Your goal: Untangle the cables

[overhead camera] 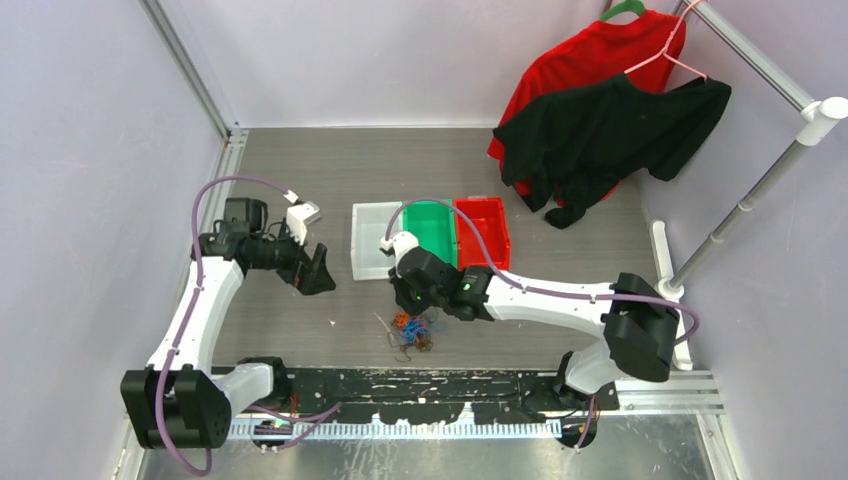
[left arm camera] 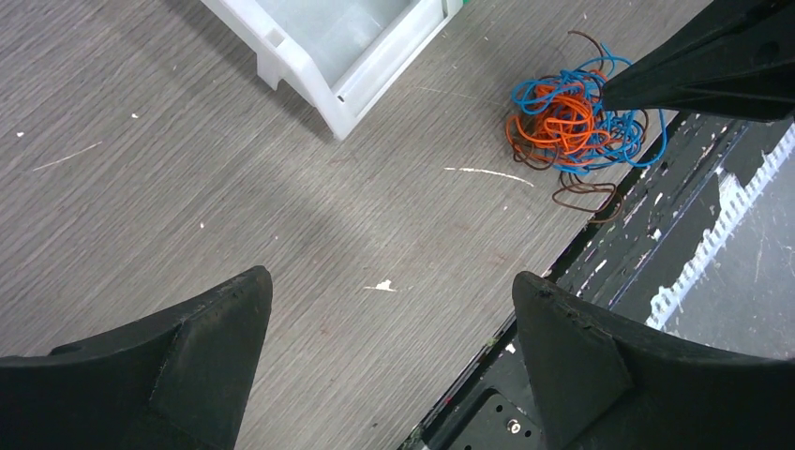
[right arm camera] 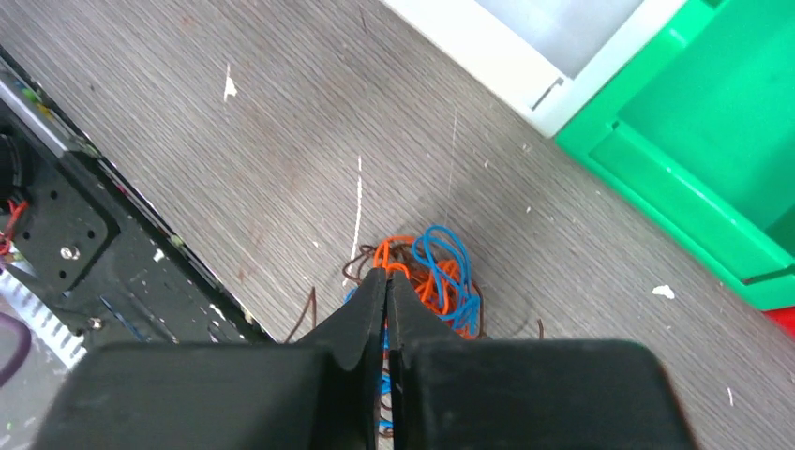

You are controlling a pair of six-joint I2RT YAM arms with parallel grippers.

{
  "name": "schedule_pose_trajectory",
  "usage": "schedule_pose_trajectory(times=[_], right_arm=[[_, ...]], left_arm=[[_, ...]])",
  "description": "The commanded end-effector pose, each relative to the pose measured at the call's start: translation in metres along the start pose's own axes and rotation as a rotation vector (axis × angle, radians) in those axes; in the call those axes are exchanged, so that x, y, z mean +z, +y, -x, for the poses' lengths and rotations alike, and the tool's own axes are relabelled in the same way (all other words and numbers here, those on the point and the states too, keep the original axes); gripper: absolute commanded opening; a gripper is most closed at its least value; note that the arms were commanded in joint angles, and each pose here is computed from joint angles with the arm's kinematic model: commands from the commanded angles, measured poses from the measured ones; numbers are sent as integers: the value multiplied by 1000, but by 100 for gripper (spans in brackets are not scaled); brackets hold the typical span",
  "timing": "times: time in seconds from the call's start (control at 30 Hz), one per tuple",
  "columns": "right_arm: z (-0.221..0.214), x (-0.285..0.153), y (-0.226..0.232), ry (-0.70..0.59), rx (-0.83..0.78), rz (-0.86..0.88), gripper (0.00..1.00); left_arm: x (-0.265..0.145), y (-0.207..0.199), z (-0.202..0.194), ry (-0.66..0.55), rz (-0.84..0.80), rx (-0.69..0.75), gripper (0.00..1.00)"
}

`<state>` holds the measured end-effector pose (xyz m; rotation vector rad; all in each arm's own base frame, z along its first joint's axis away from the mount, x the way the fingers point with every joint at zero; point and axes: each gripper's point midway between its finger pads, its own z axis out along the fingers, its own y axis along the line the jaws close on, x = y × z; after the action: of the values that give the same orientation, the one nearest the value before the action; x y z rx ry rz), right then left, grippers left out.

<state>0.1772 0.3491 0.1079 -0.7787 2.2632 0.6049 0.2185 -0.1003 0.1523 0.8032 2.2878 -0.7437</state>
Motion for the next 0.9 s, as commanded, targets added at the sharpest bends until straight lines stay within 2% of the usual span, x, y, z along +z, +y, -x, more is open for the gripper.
schedule_pose_trajectory(times=[0.0, 0.03, 0.07, 0.13, 0.23, 0.33, 0.6, 0.87], right_arm=[[33, -7, 3, -54, 3, 5, 24], [31, -9, 1, -46, 9, 2, 38], [27, -11, -1, -37, 17, 0, 47], [16, -14, -8, -11, 29, -16, 57], [-4, -17, -15, 38, 45, -26, 60], [-22, -15, -18, 87, 64, -30, 58], [-38, 1, -8, 128, 100, 34, 42], [-5, 22, 0, 72, 121, 62, 5]], left_arm=[[-7, -9, 15, -43, -29, 47, 99], [-6, -9, 15, -42, -29, 49, 100], [-6, -9, 13, -38, -31, 47, 99], [-4, -8, 12, -34, -34, 46, 100], [-2, -8, 12, -31, -38, 45, 100], [-1, -8, 13, -30, -44, 44, 99], [-3, -10, 15, -29, -44, 49, 100], [-5, -12, 14, -30, -37, 57, 99]])
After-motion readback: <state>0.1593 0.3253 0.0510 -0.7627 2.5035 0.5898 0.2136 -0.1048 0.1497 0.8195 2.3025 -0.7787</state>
